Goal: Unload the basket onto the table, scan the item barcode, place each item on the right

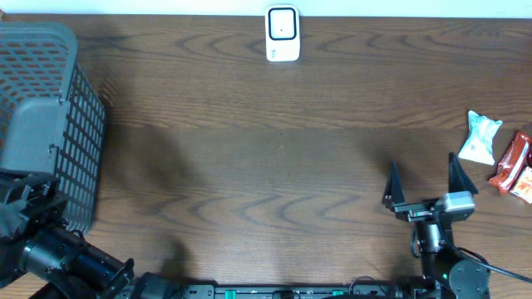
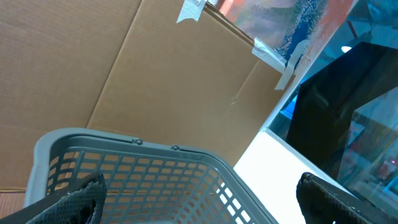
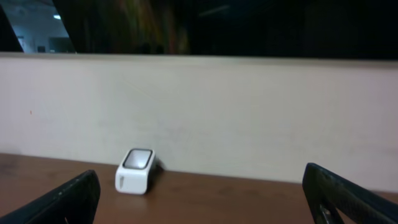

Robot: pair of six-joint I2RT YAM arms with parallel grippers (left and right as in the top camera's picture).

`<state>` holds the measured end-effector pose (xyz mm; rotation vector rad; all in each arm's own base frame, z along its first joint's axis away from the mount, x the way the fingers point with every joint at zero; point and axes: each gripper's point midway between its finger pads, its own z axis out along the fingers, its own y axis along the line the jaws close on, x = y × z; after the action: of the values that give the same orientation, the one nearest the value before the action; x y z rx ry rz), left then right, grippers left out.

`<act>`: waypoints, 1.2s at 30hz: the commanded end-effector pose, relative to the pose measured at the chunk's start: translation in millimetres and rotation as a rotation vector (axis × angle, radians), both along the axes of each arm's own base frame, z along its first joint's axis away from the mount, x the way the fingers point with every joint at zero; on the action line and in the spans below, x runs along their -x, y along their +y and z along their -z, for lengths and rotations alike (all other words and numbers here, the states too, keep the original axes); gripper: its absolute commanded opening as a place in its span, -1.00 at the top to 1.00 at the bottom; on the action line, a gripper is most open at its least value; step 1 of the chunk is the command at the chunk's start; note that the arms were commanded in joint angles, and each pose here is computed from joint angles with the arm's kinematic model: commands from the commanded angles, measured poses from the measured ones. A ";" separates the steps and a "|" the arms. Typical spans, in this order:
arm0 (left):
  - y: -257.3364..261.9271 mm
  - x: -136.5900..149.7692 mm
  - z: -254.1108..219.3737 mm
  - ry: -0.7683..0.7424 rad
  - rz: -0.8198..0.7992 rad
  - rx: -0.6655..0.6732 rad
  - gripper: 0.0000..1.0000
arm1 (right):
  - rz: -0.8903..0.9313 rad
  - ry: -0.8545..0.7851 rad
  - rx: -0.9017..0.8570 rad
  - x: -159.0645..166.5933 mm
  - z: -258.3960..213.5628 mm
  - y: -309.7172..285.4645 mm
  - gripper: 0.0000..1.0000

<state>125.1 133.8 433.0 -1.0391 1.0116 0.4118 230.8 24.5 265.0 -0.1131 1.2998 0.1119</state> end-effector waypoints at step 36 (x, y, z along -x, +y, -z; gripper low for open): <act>2.7 5.7 -2.0 -0.011 -0.013 0.009 -0.96 | 0.053 0.339 -0.039 -14.9 106.1 -10.0 -0.99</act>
<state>125.1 133.8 433.0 -1.0391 1.0117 0.4118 245.7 16.7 159.2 -0.0433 1.6376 0.1153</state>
